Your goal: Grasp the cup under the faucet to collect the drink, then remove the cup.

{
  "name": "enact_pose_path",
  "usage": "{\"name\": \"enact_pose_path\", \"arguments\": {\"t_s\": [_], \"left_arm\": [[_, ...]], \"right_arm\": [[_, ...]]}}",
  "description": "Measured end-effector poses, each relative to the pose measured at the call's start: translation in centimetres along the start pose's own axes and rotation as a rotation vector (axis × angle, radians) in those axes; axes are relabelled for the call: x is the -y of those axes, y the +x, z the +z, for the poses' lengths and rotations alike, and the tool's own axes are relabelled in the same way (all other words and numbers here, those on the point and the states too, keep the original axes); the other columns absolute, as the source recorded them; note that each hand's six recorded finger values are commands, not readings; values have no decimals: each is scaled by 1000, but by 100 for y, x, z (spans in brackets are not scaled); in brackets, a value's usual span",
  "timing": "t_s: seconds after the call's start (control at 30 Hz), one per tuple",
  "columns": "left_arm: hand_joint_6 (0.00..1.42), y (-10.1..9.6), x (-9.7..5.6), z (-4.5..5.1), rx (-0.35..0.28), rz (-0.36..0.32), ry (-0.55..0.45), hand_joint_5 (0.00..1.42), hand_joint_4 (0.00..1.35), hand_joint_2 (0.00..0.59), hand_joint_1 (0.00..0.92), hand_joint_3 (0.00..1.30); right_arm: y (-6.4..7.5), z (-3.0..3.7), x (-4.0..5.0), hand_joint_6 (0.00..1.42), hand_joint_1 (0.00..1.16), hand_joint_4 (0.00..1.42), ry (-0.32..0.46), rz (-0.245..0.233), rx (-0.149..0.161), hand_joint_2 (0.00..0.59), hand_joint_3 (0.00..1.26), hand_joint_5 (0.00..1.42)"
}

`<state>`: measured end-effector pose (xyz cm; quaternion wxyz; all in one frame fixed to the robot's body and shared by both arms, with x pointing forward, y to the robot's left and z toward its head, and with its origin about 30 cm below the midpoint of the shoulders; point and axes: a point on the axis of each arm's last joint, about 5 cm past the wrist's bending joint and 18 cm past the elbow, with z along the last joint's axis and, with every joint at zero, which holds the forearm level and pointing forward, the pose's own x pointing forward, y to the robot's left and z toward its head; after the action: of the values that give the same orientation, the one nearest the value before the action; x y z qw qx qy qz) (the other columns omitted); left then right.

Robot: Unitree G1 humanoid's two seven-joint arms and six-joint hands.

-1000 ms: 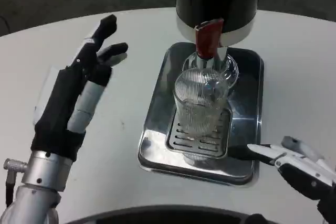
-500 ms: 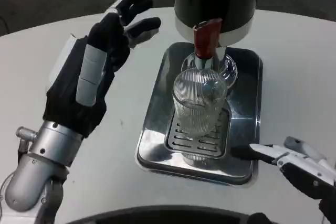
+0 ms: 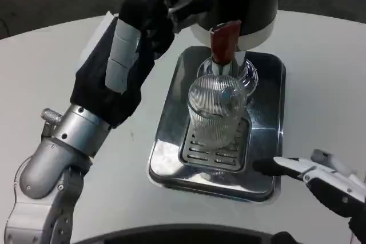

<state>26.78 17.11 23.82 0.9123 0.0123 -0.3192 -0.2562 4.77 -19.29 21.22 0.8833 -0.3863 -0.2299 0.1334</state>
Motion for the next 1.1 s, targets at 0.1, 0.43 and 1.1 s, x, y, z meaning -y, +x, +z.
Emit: {"name": "enact_pose_path", "arguments": {"t_s": [0.1, 0.43, 1.1], "left_arm": [[101, 26, -3, -14, -11, -35, -9, 180, 76, 62, 0, 125], [92, 95, -13, -54, -20, -94, -45, 177, 69, 62, 0, 125], [90, 159, 39, -66, -31, -208, -82, 177, 67, 64, 0, 125]], "right_arm": [[-1, 0, 1, 9, 598, 239, -1, 0, -1, 466, 255, 170], [-2, -1, 5, 14, 597, 239, 2, -4, 0, 466, 258, 170], [1, -6, 9, 15, 596, 243, 0, -7, -5, 466, 259, 178]]}}
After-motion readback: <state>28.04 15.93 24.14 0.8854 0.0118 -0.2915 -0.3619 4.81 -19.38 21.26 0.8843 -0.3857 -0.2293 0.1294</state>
